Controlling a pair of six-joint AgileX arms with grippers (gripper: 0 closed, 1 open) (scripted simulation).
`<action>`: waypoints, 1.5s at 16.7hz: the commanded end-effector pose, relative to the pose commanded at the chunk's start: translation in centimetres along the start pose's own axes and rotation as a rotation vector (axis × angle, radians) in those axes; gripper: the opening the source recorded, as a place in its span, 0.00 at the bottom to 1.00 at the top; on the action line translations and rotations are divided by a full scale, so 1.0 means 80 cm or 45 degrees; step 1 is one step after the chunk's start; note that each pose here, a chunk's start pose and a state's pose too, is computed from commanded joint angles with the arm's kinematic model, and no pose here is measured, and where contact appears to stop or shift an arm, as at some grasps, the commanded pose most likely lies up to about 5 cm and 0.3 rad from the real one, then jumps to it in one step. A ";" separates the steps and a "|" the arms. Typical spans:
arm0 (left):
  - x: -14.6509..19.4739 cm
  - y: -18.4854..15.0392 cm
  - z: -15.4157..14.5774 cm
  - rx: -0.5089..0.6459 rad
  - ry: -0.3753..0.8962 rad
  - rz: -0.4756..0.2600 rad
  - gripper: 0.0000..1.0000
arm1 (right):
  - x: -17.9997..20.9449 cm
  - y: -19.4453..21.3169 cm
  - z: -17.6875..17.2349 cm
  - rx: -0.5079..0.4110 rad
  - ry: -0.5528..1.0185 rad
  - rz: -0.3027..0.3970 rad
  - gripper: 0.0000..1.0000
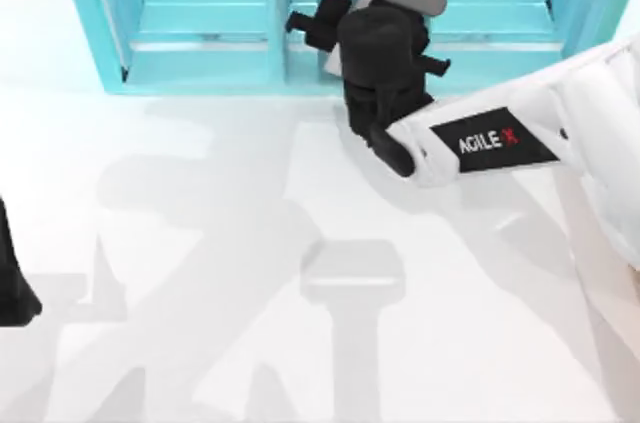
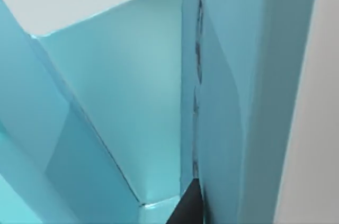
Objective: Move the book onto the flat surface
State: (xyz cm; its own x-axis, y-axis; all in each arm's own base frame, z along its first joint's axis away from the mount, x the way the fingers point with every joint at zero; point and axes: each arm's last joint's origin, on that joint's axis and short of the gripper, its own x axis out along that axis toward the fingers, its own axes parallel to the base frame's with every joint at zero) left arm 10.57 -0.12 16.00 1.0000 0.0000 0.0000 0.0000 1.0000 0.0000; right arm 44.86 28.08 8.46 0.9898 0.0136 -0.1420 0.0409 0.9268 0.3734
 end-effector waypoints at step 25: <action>0.000 0.000 0.000 0.000 0.000 0.000 1.00 | -0.282 0.081 0.174 -0.137 -0.001 0.066 0.00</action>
State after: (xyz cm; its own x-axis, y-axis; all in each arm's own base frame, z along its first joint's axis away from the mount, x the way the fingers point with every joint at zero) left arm 10.57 -0.12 16.00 1.0000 0.0000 0.0000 0.0000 1.0000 0.0000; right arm 24.69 28.56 26.88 0.9903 0.0620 -0.1243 -0.0250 0.9598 0.2796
